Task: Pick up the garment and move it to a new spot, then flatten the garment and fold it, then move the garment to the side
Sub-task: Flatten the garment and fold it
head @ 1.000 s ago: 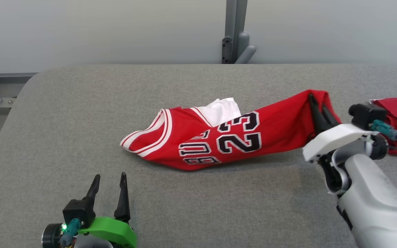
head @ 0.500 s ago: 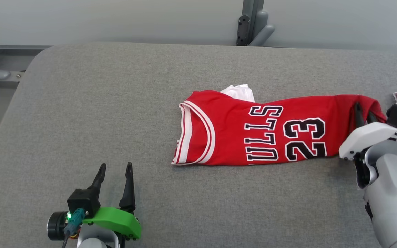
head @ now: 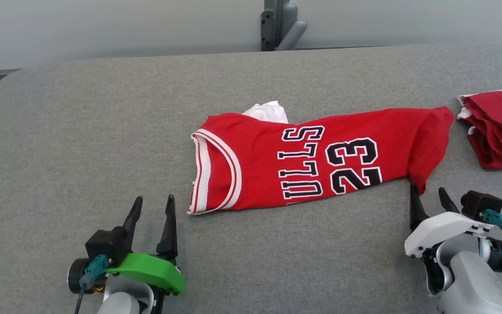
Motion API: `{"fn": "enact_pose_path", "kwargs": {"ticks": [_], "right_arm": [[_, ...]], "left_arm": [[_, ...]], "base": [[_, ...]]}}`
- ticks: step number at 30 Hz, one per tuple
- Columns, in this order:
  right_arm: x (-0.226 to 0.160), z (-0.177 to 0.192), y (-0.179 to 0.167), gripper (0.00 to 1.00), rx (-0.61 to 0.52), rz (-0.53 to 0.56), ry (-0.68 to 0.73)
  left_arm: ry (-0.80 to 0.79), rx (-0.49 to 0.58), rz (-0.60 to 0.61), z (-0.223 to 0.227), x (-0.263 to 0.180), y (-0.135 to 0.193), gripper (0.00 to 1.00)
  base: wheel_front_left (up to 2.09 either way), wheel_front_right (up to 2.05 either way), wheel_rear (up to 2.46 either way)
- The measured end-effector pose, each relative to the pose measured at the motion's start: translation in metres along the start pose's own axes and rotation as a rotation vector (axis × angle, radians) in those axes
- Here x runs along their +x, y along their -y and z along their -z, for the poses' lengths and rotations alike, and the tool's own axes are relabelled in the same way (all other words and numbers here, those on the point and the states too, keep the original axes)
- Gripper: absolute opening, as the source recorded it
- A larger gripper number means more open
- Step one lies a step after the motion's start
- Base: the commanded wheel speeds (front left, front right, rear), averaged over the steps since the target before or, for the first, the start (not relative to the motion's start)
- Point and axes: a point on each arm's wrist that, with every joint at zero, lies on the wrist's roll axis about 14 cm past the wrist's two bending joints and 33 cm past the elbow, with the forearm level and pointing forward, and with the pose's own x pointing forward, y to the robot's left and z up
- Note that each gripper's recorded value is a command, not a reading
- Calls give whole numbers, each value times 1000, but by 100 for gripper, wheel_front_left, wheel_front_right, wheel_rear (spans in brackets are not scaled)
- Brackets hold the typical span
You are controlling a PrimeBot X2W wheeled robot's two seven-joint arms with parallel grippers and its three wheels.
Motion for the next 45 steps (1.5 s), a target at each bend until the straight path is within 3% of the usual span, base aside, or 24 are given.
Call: {"fn": "enact_pose_path", "kwargs": {"ticks": [11,20,21,25,26,27,28,38,45], "right_arm": [[-15,12,17,100,93,44,-25],[6,12,-2,100,96,-13,-59],[12,12,-1,100,92,-10,-68],[18,20,-2,100,83,-8,-104],[19,21,-2,83,84,-7,-111],[20,22,-3,29,81,-7,-115],[21,21,-4,0,78,-11,-115],[5,21,-9,0,82,-80,-93],[-47,56,17,0,82,-136,-286]], "left_arm": [[-186,-68,156,48,20,49,100],[-289,-61,170,72,33,56,100],[-295,-58,176,75,35,56,0],[-297,-53,185,77,35,55,0],[-294,-53,188,77,36,55,0],[-291,-52,189,76,36,54,0],[-282,-51,187,74,37,53,0],[-222,-7,167,55,35,28,0],[-332,-20,118,75,-3,0,0]], "base": [[0,0,0],[0,0,0],[0,0,0],[0,0,0],[0,0,0],[0,0,0],[0,0,0],[0,0,0],[0,0,0]]}}
